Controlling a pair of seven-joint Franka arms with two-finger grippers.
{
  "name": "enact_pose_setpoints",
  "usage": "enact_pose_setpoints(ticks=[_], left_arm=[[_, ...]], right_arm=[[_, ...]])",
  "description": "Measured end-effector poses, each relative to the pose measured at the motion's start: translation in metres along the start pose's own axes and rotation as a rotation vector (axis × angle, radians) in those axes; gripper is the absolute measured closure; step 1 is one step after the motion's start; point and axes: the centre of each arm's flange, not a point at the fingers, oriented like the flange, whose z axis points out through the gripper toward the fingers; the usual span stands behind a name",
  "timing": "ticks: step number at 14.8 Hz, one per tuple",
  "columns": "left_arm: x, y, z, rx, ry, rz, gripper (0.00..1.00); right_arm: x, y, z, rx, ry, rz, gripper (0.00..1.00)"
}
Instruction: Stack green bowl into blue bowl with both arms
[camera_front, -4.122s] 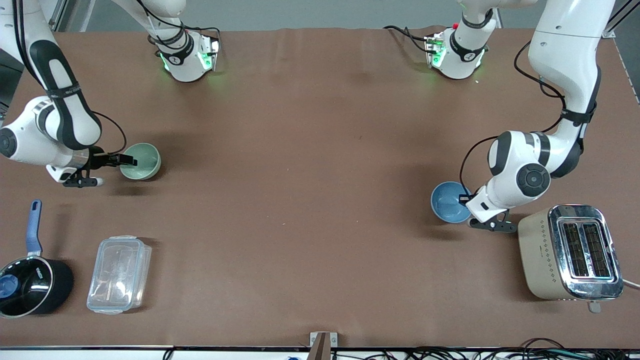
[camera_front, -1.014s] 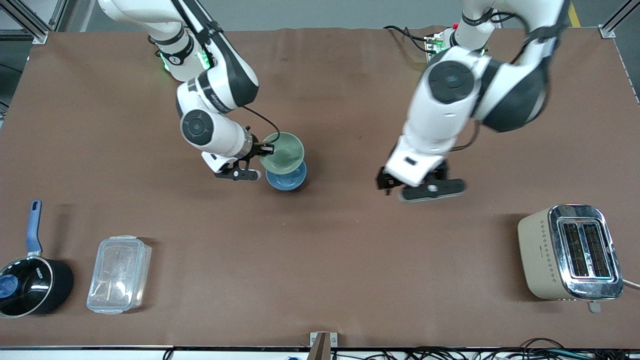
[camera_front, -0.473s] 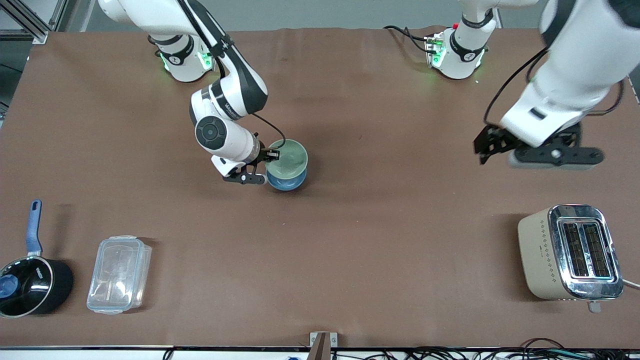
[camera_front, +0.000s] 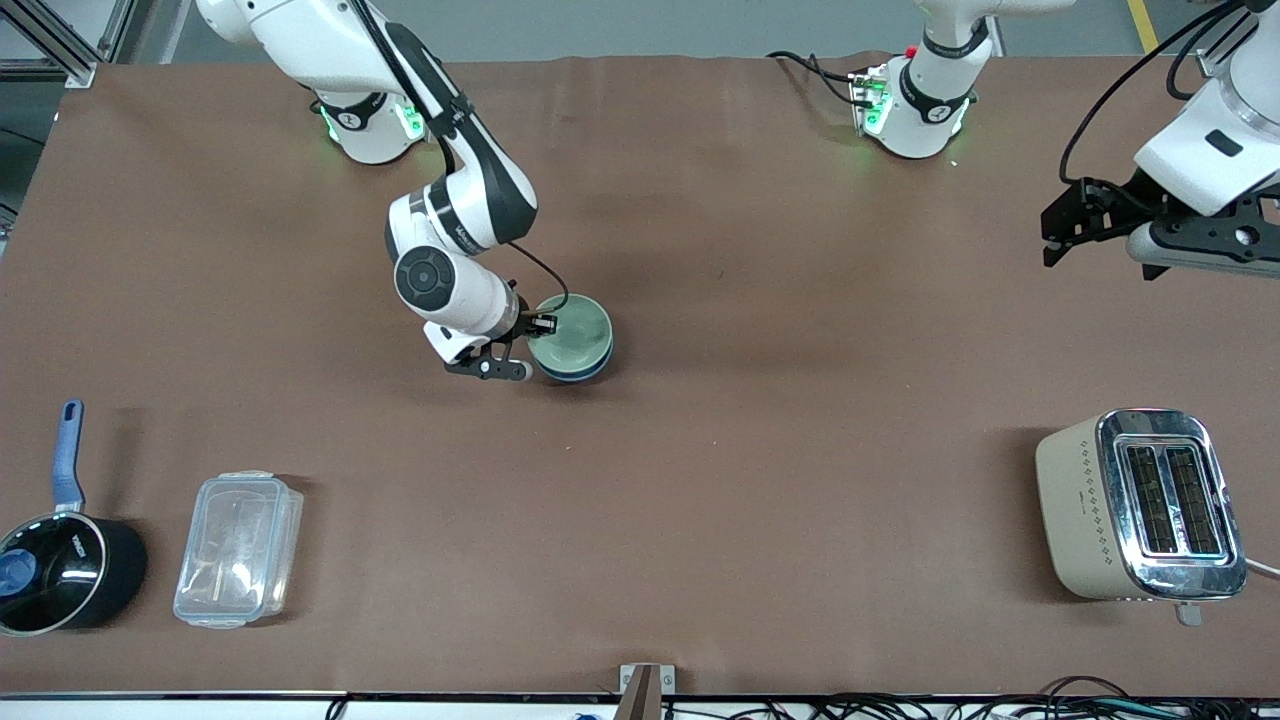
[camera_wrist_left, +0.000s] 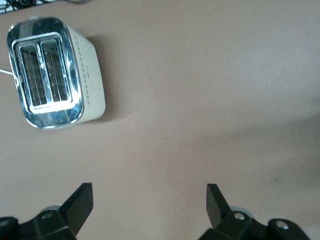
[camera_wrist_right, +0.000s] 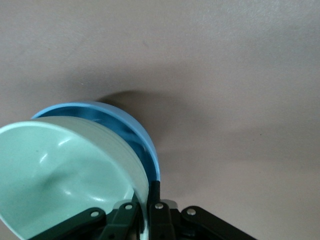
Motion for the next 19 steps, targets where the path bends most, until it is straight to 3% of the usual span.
enact_pose_setpoints(ticks=[3,4,7,10,13,17,19], left_arm=[[-0.014,0.003,0.004,0.002,-0.015,0.002,0.0],[-0.018,0.003,0.004,0.002,-0.017,0.0,0.0],[-0.024,0.005,0.001,-0.019,-0.013,-0.018,0.0],[-0.025,0.004,0.0,-0.041,-0.01,-0.029,0.0],[-0.025,-0.001,0.0,-0.041,-0.007,-0.038,0.0],[-0.024,-0.006,0.002,-0.042,-0.01,-0.047,0.0],[-0.024,-0.009,0.002,-0.042,-0.011,-0.054,0.0]], right_arm=[[0.0,0.0,0.004,-0.004,-0.003,0.0,0.93],[0.0,0.0,0.004,-0.003,-0.004,0.0,0.86],[0.002,0.004,0.001,-0.012,-0.024,0.008,0.59],[0.015,0.029,-0.041,-0.001,-0.057,0.044,0.3],[0.034,0.085,-0.12,0.03,-0.013,0.043,0.02],[0.05,0.179,-0.206,-0.009,0.117,0.043,0.0],[0.05,0.21,-0.221,-0.03,0.141,0.018,0.0]])
